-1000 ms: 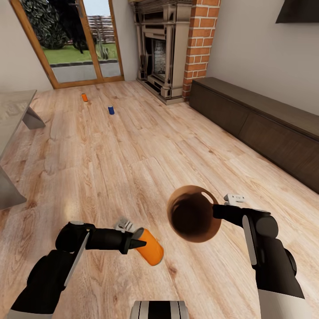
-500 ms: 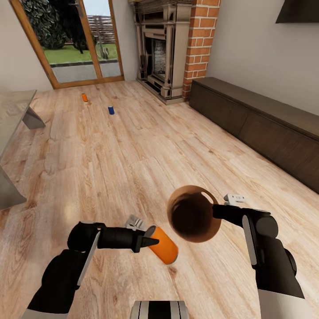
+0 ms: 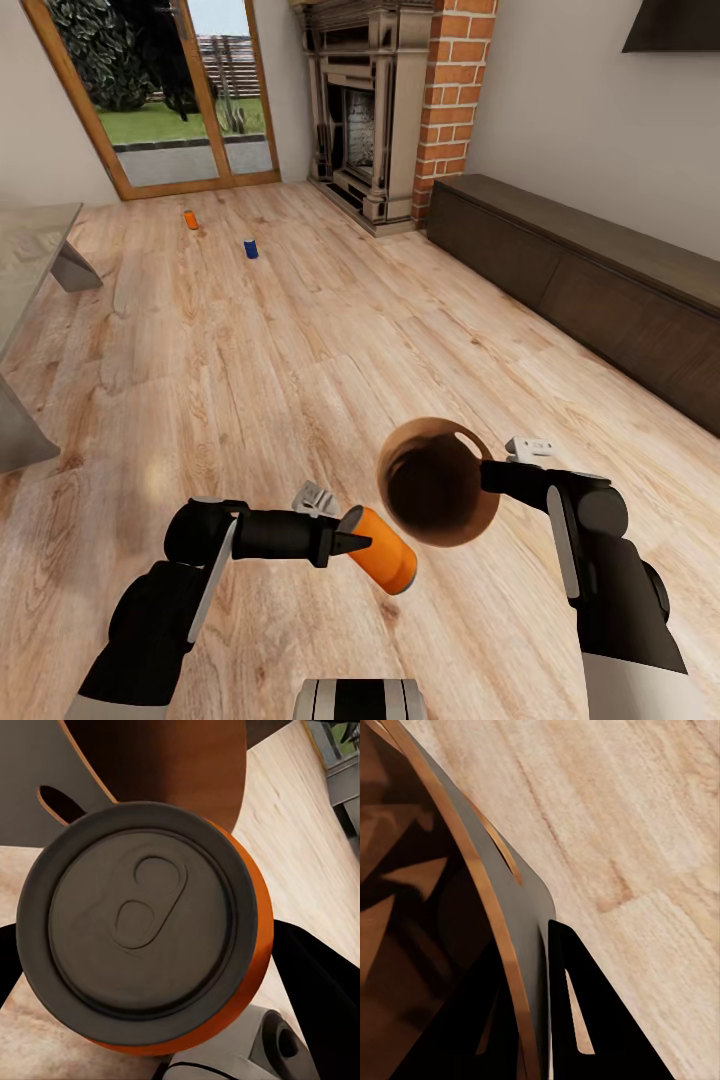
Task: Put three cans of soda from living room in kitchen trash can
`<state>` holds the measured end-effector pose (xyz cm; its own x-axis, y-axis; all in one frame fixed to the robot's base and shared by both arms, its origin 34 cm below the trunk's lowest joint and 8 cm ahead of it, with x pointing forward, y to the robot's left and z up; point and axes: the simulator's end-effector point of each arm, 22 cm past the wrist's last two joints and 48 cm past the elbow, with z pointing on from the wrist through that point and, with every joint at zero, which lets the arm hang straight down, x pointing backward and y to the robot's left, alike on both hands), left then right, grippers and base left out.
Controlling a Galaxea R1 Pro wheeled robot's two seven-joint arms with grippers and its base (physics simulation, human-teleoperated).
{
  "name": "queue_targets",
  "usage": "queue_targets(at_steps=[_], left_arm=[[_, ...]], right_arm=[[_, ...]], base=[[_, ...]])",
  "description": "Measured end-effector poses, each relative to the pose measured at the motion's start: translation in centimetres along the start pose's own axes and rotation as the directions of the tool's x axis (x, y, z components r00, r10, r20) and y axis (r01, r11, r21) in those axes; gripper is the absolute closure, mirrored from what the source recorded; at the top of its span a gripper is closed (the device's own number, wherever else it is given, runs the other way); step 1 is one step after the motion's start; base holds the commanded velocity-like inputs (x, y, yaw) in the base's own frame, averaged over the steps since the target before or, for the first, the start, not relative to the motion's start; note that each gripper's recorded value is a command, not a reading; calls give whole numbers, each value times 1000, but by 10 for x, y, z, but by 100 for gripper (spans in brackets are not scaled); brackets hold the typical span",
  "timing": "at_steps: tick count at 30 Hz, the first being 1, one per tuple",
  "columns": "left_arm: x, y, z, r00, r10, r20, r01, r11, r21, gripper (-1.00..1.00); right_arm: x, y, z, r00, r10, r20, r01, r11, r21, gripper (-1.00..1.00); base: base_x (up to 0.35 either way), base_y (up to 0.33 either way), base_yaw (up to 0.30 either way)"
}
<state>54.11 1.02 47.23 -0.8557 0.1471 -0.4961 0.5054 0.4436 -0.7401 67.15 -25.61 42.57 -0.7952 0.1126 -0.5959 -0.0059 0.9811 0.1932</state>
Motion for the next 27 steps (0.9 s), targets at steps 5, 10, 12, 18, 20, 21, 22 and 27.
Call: queue_targets(at_steps=[5,10,12,18,20,21,22,27], left_arm=[[0,-2,0,1000,0,1,0,1000,6,100],[0,-2,1,1000,1,0,-1,1000,7,100],[1,-1,0,1000,1,-3,-1,1000,5,100],[4,4,-4,1000,3,-12,-3,1000,-4,100],[7,2,-8,1000,4,-20,-4,1000,17,100],[9,-1,-12,1000,5,-25,-4,999,37,100],[12,-4,-16,999,6,-32,-4,998,60,100],[19,-9,-29,999,9,-53,-3,993,118,100]], right_arm=[[0,0,0,1000,0,0,0,1000,0,100],[0,0,0,1000,0,1,0,1000,0,100],[0,0,0,1000,0,1,0,1000,0,100],[0,-1,0,1000,-1,2,1,1000,3,100],[0,-1,0,1000,-1,2,1,1000,3,100],[0,-1,0,1000,0,2,0,1000,3,100],[0,-1,0,1000,0,2,0,1000,4,100],[0,-1,0,1000,0,2,0,1000,4,100]], base=[[0,0,0],[0,0,0],[0,0,0],[0,0,0],[0,0,0],[0,0,0],[0,0,0],[0,0,0]])
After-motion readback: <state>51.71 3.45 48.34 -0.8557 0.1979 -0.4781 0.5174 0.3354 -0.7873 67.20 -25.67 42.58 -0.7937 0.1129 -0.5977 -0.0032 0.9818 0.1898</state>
